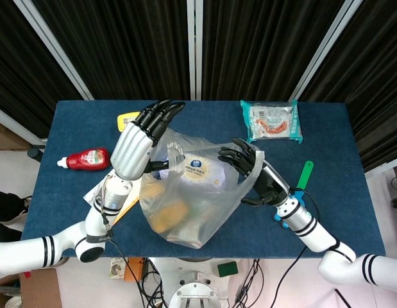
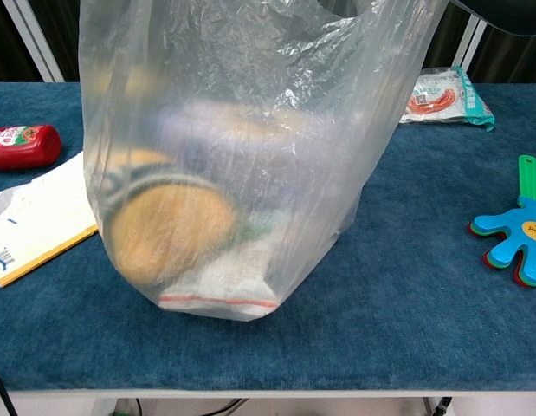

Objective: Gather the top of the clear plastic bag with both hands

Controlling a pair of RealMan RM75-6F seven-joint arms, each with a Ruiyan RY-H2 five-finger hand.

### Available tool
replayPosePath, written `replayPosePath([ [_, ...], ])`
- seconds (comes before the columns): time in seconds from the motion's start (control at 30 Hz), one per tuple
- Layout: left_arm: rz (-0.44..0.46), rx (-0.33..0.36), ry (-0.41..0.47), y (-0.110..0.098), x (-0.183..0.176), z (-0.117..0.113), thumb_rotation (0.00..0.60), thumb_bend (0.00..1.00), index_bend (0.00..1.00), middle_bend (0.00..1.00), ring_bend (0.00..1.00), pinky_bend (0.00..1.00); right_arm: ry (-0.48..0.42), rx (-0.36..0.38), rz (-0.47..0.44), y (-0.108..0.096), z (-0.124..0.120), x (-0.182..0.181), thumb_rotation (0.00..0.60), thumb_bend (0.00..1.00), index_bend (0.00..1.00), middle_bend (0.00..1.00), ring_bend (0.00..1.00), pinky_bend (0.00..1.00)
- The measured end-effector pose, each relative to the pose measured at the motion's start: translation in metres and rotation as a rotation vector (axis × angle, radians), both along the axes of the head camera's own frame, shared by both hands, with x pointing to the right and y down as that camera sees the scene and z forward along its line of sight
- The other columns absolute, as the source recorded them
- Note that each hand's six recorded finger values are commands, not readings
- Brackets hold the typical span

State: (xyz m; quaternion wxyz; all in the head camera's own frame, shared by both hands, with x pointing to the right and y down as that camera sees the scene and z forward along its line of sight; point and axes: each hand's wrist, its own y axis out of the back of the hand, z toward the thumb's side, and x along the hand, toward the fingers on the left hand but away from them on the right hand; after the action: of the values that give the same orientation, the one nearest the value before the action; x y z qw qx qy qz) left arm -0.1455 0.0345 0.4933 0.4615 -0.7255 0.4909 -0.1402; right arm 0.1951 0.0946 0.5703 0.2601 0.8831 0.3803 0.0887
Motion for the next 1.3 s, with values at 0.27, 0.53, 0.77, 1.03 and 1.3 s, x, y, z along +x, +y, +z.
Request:
replayPosePath([
  [0.27,-0.033,0.04,0.016,-0.013,0.003,-0.011,0.6,0.0,0.06,0.14,0.1,0.23,0.0,-0.003,-0.016,-0.003,-0.001,-0.006,0.6,0.03,0.0,0.15,0.02,0.09],
  [0.53,-0.048,0.067,0.028,-0.02,0.004,-0.027,0.6,0.0,0.07,0.15,0.1,0.23,-0.003,-0.006,-0.039,0.0,0.0,-0.014,0.6,0.03,0.0,0.15,0.02,0.09],
  [0.77,-0.059,0.06,0.022,-0.023,0.004,-0.034,0.6,0.0,0.07,0.15,0.1,0.23,-0.009,-0.005,-0.077,0.005,0.0,-0.025,0.6,0.03,0.0,0.15,0.02,0.09],
  [1.03,-0.059,0.027,0.041,-0.023,0.007,-0.039,0.6,0.0,0.07,0.15,0.1,0.23,0.014,0.011,-0.108,0.001,-0.001,-0.043,0.6,0.03,0.01,0.15,0.02,0.09],
  [1.3,-0.063,0.018,0.03,-0.025,0.006,-0.042,0.6,0.0,0.07,0.15,0.1,0.23,0.042,0.028,-0.143,-0.001,-0.003,-0.061,0.6,0.04,0.03,0.15,0.02,0.09],
])
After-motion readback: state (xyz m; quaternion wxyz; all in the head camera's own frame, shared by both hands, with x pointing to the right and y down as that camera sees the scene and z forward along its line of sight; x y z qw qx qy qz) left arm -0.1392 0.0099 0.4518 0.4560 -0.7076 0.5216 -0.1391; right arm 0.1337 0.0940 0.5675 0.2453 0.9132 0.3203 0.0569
